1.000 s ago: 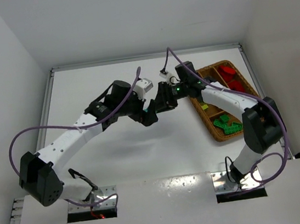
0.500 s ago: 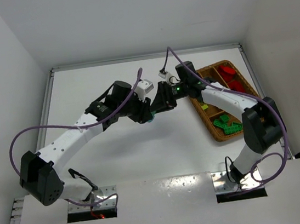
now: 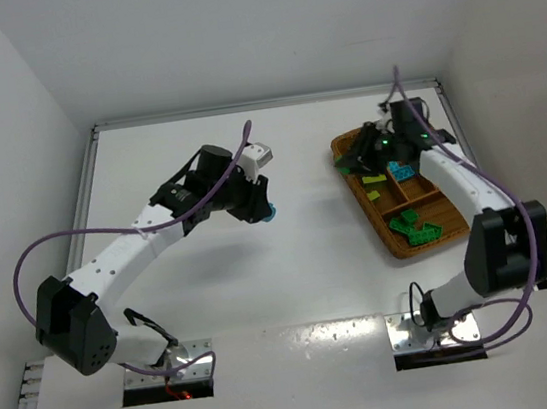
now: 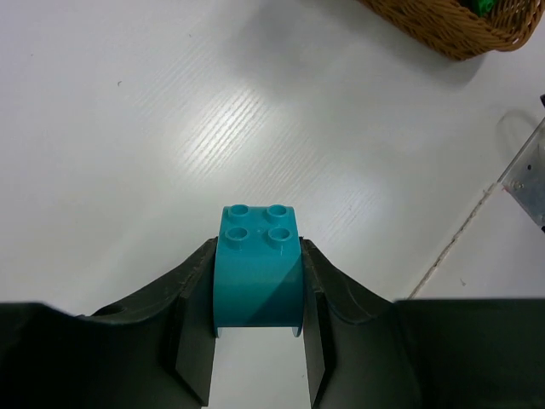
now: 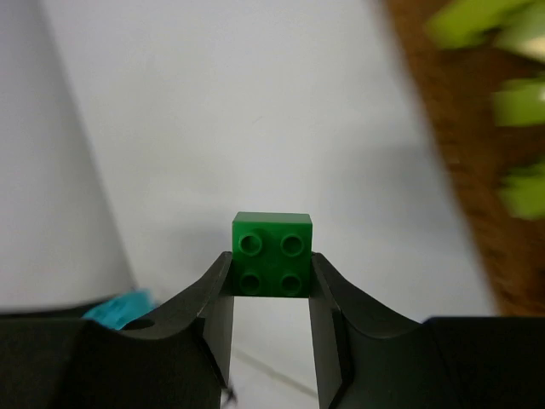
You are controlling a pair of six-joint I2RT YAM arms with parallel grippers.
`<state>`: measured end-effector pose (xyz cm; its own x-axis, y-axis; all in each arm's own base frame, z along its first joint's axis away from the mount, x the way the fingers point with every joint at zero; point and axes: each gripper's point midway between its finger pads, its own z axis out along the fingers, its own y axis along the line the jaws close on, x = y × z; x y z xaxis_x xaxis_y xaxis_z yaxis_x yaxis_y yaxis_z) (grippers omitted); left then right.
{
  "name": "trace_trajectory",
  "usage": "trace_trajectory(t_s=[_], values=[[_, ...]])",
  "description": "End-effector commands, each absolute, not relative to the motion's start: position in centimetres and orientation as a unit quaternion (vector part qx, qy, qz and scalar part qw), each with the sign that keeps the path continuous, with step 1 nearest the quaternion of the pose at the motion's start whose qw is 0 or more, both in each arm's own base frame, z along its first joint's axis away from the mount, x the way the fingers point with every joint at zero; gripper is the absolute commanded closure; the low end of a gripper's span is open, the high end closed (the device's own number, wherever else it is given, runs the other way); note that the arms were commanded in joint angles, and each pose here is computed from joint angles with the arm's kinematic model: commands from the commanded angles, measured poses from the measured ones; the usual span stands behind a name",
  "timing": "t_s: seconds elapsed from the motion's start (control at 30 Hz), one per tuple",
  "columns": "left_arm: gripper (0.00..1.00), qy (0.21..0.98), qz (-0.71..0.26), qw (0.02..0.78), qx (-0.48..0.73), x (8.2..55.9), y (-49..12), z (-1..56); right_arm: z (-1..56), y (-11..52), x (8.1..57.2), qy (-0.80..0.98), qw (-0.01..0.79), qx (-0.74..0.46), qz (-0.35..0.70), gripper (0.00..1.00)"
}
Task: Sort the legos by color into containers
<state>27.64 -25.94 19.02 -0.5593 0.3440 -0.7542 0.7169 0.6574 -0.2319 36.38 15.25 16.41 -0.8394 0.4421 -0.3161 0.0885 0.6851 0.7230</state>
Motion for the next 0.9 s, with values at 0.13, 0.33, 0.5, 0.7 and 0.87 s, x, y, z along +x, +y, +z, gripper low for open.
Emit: trace_trajectory(t_s=[0.13, 0.33, 0.5, 0.7, 0.87], values=[[1.00, 0.827, -0.335, 0.365, 0.266, 30.1, -29.2, 23.3, 10.8, -3.3, 28.0, 0.865, 0.279, 0.416, 0.022, 0.98], [1.00, 0.827, -0.405, 0.313, 0.232, 30.5, -36.7, 22.2, 8.6, -7.1, 23.4, 0.836, 0.245, 0.489, -0.046, 0.96], [1.00, 0.823, -0.414, 0.319, 0.222, 33.0, -42.1, 22.5, 7.7, -7.3, 23.9, 0.836, 0.248, 0.488, -0.042, 0.88], [1.00, 0.805, -0.436, 0.341, 0.215, 35.7, -45.5, 24.7, 7.3, -7.4, 24.5, 0.844, 0.238, 0.479, -0.042, 0.19], [1.00, 0.790, -0.467, 0.333, 0.216, 37.4, -50.5, 23.8, 9.8, -7.4, 25.6, 0.843, 0.256, 0.473, -0.031, 0.08]])
